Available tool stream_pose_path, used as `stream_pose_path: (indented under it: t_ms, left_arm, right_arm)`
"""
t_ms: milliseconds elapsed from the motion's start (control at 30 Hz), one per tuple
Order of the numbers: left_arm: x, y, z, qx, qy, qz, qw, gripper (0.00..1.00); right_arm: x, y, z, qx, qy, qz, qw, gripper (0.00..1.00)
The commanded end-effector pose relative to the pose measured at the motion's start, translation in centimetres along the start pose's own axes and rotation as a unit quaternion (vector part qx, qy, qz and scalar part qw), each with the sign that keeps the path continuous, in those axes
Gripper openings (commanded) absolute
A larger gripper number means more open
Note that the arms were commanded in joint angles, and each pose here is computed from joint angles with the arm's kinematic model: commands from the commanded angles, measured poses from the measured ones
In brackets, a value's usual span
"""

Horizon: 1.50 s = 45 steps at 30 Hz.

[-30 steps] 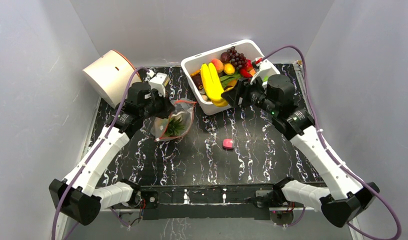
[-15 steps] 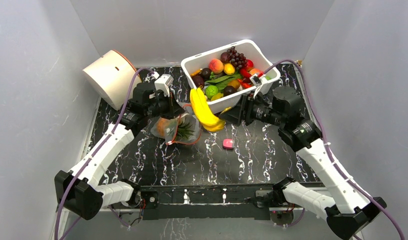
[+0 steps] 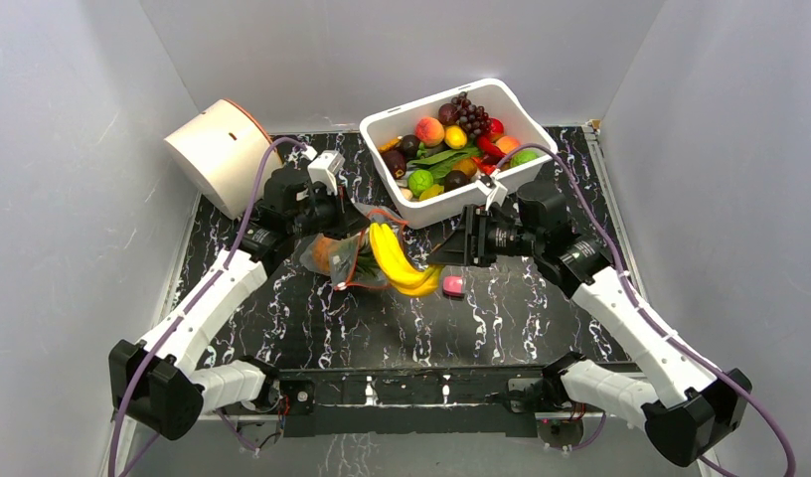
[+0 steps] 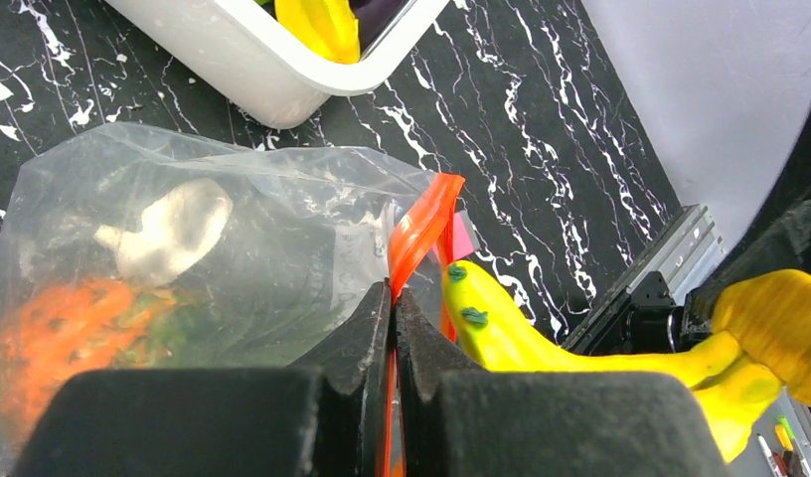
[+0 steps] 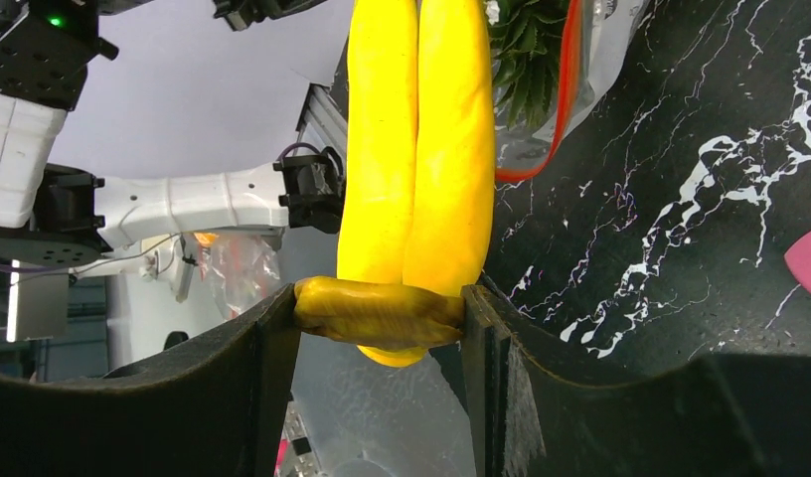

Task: Place the food in the zip-top bag and seal the zipper
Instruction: Place the fake fruit in the zipper food storage bag.

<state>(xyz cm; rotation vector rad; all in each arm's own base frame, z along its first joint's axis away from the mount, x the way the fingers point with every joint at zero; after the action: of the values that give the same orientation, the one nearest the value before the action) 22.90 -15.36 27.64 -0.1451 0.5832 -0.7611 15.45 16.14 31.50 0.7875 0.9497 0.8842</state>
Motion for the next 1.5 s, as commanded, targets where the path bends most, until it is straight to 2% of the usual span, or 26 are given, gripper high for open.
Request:
stream_pose_path:
  t_ms: [0, 367, 833, 1233, 1467]
  left_arm:
    - [-1.2, -1.1, 1.1, 0.014, -0.035, -0.027, 0.999, 0.0]
    - [-1.6, -1.5, 0.9, 0.014, -0.043, -0.043, 0.998, 0.0]
    - [-1.2, -2.2, 0.3, -0.017, -0.047, -0.107, 0.993, 0.0]
    - [-1.4, -3.1, 0.4, -0.053, -0.066, -0.146, 0.986, 0.0]
    - [-1.1, -3.2, -0.1, -0.08, -0.075, -0.166, 0.98, 0.0]
  right_arm:
    - [0.9, 0.0, 0.4, 0.015, 0.002, 0.019, 1.0, 0.14]
    - [2.0, -1.1, 0.9, 0.04, -0.012, 0.0, 0.999, 0.14]
    - [3.6, -1.2, 2.4, 0.085, -0.052, 0.008, 0.995, 0.14]
    - [4.9, -2.1, 3.7, 0.108, -0.125, -0.003, 0.986, 0.11]
    - [5.6, -1.8, 3.7, 0.096, -0.167, 0.002, 0.981, 0.1]
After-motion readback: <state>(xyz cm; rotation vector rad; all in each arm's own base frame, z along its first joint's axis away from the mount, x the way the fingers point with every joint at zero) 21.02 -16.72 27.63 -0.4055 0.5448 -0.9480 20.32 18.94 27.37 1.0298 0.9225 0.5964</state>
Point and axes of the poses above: each gripper's point midway between its finger pads, its own x axis out along the fingers, its own y axis along the line the jaws close on, z = x × y, the point moved 10 cm from there along -x, back along the fingers, and after that the axes turned 11 degrees about x, right-handed, at the moved point
